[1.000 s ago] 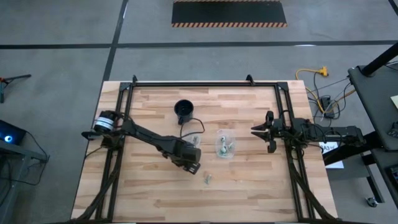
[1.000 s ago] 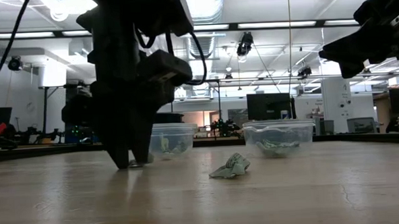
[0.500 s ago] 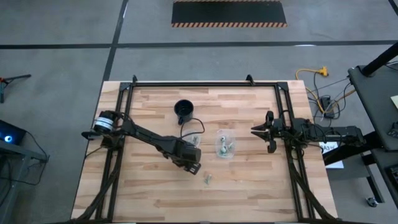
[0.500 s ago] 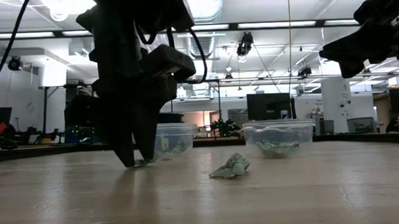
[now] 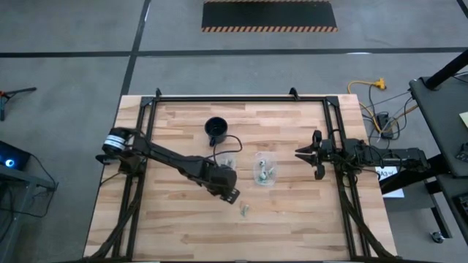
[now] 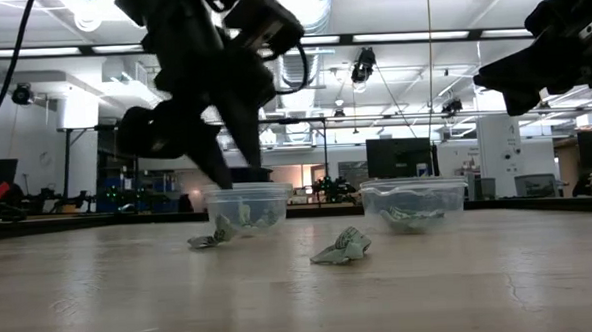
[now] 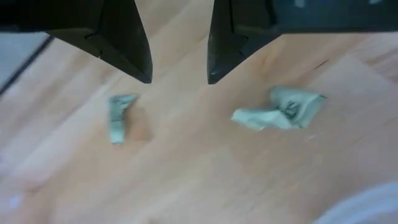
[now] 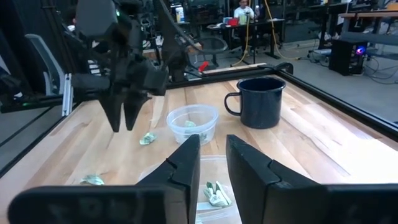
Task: Pick and place Stevia / Truvia into bins
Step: Put the stevia packet into the round transparent container
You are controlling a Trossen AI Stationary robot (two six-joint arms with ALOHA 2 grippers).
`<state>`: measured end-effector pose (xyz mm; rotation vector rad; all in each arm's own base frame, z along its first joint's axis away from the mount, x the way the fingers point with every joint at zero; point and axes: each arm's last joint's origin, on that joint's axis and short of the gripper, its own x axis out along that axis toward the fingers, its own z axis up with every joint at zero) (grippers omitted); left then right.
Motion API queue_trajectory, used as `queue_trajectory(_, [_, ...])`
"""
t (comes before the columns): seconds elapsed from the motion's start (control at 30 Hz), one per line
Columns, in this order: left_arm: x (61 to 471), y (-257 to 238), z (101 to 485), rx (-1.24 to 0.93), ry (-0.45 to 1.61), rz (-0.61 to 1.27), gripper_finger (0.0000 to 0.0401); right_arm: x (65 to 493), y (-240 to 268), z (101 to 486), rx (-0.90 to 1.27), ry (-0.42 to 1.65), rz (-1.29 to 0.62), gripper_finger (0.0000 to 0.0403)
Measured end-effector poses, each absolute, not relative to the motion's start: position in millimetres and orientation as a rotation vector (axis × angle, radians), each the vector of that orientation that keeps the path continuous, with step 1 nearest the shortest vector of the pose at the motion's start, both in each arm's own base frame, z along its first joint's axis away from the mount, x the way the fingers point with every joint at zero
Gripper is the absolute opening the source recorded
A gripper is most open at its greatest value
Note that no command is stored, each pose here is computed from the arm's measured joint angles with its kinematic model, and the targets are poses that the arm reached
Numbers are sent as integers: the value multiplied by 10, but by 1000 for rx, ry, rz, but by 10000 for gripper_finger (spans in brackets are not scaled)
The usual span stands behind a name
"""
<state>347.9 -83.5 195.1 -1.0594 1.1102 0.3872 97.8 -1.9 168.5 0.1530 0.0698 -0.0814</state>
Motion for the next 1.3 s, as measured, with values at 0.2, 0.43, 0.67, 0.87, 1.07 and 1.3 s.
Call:
queue_trajectory(0.2, [3499,-724,2053,-1094,1043,405,136,977,-19,1687,153,68,-81,70])
queue_trajectory(0.43, [3508,-577,2031,-1119,1032,461,136,977,-19,1687,153,68,-81,80])
queue_trajectory(0.67, [3455,-532,2032,-1038,1078,443,136,977,-19,1687,153,68,-81,79])
queue_trajectory(0.87, [3415,-534,2027,-943,1136,377,136,977,-19,1687,153,68,-81,69])
queue_trajectory(1.07, [3363,-529,1995,-877,1194,355,136,978,-19,1686,153,69,-81,72])
queue_trajectory(1.3, [3285,-512,1923,-764,1257,346,136,978,-19,1686,153,69,-81,81])
